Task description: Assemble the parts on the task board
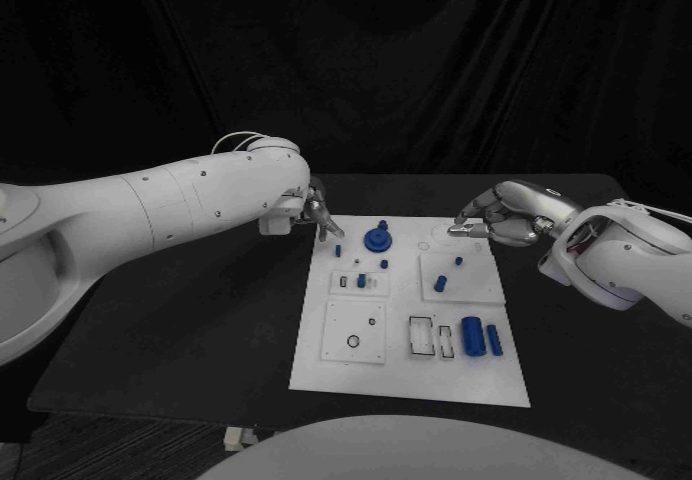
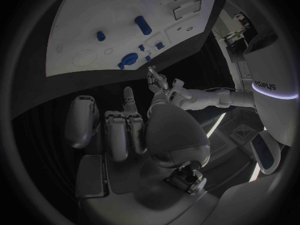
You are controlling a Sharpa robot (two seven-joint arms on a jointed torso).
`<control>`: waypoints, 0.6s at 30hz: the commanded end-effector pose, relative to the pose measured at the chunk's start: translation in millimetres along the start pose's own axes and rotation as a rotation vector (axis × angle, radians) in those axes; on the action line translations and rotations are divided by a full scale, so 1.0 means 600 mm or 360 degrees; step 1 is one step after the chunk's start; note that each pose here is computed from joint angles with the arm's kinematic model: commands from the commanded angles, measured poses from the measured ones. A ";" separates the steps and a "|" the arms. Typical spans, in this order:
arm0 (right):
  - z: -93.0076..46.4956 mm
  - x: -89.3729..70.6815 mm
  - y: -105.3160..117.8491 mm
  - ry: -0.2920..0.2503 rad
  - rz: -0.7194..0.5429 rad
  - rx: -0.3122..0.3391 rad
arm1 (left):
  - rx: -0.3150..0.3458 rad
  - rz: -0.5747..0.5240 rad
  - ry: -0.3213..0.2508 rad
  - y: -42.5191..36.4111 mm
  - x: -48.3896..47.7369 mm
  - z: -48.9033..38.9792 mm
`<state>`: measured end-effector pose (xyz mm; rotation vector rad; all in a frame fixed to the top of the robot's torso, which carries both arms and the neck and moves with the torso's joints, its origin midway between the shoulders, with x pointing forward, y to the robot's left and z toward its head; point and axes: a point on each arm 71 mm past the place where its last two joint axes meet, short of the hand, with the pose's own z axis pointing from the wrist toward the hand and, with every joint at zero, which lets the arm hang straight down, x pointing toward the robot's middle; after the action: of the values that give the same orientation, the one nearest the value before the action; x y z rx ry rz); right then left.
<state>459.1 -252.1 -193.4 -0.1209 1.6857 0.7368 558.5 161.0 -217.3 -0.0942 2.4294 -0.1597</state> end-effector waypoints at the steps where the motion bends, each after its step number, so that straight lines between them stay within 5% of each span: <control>1: -0.001 0.002 -0.001 0.0009 0.0001 0.0013 | 0.0042 0.0006 0.0002 -0.006 0.004 0.003; 18: -0.002 0.002 0.000 0.0008 0.0002 0.0009 | 0.0058 0.0004 0.0016 -0.012 0.014 0.011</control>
<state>458.6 -252.1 -193.5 -0.1211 1.6865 0.7380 557.2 155.8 -225.7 -0.0856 2.4341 -0.1785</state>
